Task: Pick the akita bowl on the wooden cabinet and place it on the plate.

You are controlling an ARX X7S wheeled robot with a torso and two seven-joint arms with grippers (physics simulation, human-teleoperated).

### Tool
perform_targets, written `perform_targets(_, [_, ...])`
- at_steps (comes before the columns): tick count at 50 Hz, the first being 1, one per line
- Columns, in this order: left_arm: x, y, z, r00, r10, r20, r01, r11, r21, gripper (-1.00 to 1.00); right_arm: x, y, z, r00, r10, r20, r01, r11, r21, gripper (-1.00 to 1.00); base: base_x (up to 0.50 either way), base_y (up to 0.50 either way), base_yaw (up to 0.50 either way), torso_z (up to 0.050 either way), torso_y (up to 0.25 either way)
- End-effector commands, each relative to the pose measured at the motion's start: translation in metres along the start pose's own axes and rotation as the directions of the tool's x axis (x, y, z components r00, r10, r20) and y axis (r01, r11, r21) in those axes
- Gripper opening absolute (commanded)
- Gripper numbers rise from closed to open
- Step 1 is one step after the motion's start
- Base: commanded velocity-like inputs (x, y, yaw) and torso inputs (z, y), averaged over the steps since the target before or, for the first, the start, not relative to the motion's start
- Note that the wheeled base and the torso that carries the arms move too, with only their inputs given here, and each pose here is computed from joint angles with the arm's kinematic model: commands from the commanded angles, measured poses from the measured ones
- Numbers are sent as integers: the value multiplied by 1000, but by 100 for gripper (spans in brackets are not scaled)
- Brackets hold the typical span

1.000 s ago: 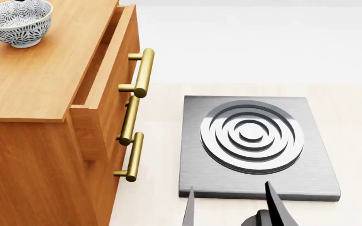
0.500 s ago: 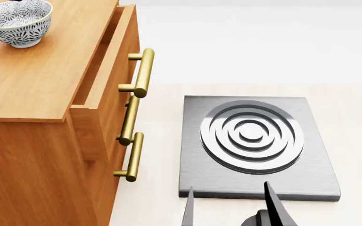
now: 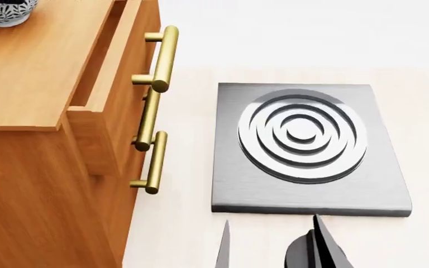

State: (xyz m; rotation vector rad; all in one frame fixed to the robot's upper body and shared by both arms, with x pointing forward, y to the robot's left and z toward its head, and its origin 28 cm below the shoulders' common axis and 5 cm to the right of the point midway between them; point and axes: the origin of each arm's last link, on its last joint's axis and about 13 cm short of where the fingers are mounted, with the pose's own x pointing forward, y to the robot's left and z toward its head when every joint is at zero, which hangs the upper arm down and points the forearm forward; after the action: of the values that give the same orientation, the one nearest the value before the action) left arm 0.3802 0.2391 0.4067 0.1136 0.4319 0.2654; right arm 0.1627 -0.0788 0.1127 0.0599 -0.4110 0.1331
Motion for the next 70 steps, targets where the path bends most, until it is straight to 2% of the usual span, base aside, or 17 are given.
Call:
perform_targets(1, [3,-5,-3,1000,-29,-3,29,999,12,100,1,-1,2,1000,-1,21,1,1000,-12,100,0,0,0,0,0])
perform_targets(20, [6,-5,-8,999,-39,-38,39,999,0,100,1,-1,0,1000,-2,17,2,1000,-8,100,0,0,0,0,0])
perform_targets(26, [11,-3,-14,994,-76,-75,69,994,-88,100,1,-1,0,1000,-3,19,3,1000,-11,100,0,0,0,0,0])
perform_targets(30, [13,-2,-18,993,-79,-88,73,995,-72,100,1,-1,0,1000,-3,18,4,1000,-11,100,0,0,0,0,0])
perform_targets(31, [13,-2,-18,992,-83,-96,72,991,-114,100,1,-1,0,1000,-3,19,4,1000,-12,100,0,0,0,0,0])
perform_targets(35, [15,-1,-20,992,-77,-97,66,991,-120,100,1,-1,0,1000,-4,18,4,1000,-12,100,0,0,0,0,-4])
perform_targets(37, [16,-1,-20,993,-74,-91,63,992,-110,100,1,-1,0,1000,-4,17,5,1000,-12,100,0,0,0,0,0])
perform_targets(43, [20,0,-23,997,-14,-73,15,1000,11,100,1,-1,-1,1000,-8,16,8,1000,-12,100,0,0,0,0,-2])
perform_targets(45, [21,-1,-23,998,-23,-65,24,1000,16,100,1,-1,-1,1000,-8,16,9,1000,-13,100,0,0,0,0,0])
perform_targets(46, [21,0,-23,998,7,-63,-4,999,45,100,1,-1,-1,1000,-9,16,9,1000,-13,100,0,0,0,0,0])
perform_targets(49, [22,0,-21,999,7,-33,-6,1000,27,100,1,-1,-1,1000,-9,16,10,1000,-14,100,0,0,0,0,-4])
perform_targets(50, [22,0,-21,1000,-1,-27,1,1000,-4,100,1,-2,-1,1000,-11,17,11,1000,-14,100,0,0,0,0,0])
perform_targets(51, [22,1,-21,999,18,-33,-17,1000,19,-100,1,-2,-1,1000,-12,17,12,1000,-13,100,0,0,0,0,0])
perform_targets(70, [23,-1,-20,1000,27,-13,-27,999,22,-100,1,-3,-1,1000,-19,22,19,1000,-11,100,1,0,0,0,-2])
